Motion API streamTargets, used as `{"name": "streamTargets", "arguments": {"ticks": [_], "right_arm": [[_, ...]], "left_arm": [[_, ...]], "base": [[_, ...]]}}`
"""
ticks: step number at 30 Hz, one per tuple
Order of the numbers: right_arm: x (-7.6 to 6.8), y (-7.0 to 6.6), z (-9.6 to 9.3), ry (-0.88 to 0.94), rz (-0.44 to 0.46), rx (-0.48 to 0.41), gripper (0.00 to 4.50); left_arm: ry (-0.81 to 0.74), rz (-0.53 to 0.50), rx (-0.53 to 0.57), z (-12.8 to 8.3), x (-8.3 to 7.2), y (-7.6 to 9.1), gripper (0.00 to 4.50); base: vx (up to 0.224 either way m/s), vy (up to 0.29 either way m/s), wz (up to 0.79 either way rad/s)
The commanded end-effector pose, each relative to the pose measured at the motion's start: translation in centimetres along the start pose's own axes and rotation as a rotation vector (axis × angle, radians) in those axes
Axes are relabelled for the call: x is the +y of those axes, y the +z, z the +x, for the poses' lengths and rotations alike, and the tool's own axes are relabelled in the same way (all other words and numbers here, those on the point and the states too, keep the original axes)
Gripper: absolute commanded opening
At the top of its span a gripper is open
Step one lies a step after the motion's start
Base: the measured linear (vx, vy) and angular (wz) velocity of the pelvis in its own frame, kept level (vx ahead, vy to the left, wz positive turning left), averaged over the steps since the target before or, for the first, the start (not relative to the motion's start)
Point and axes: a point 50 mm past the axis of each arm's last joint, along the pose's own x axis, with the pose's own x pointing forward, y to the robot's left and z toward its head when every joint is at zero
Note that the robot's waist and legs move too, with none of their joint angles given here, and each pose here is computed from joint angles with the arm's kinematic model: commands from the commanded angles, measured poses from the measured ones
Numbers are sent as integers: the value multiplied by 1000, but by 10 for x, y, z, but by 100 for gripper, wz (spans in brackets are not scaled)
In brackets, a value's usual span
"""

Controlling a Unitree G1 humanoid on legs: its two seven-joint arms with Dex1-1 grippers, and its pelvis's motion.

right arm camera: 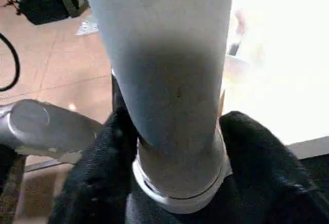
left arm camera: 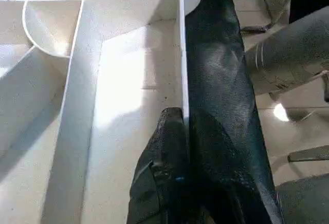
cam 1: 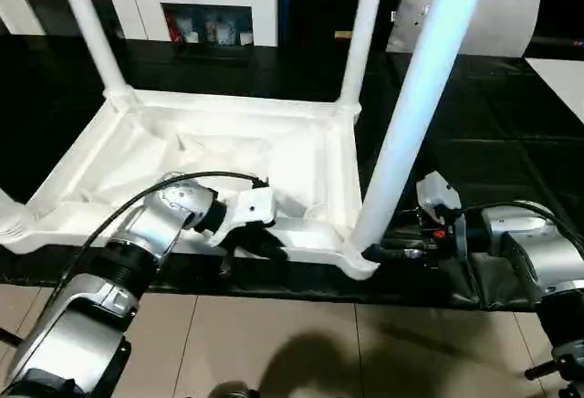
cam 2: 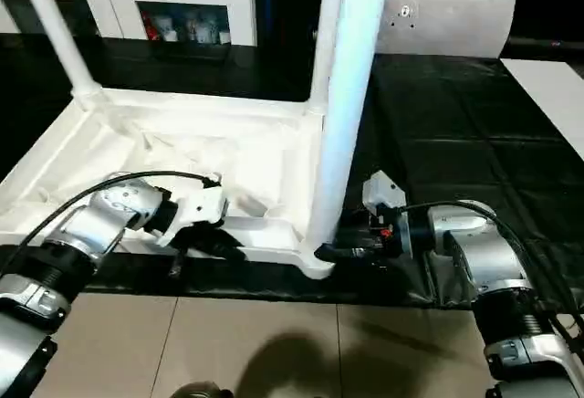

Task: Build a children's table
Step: Rotate leg to tighten

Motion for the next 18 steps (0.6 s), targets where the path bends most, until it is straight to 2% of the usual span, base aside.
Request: {"name": "streamTargets", "arguments": {"ticks": [1,5,11,14,18], "right_arm": [[0,2,1,20,-12,-3,236],[0,-3,1,41,8,-4,211],[3,-6,2,74,74,-66,195],[4,-9,4,64,124,-120,194],[3,-14,15,-28,168,-134,194]], "left_arm": [[-59,27,24,6,-4,0,0],[-67,22,10,6,-5,0,0],[-59,6,-7,8,-5,0,0],[-21,-54,-41,12,-2,4,0],[30,-115,-87,18,2,11,0]], "base": [[0,0,0],[0,0,0],[0,0,0],[0,0,0],[0,0,0]]}}
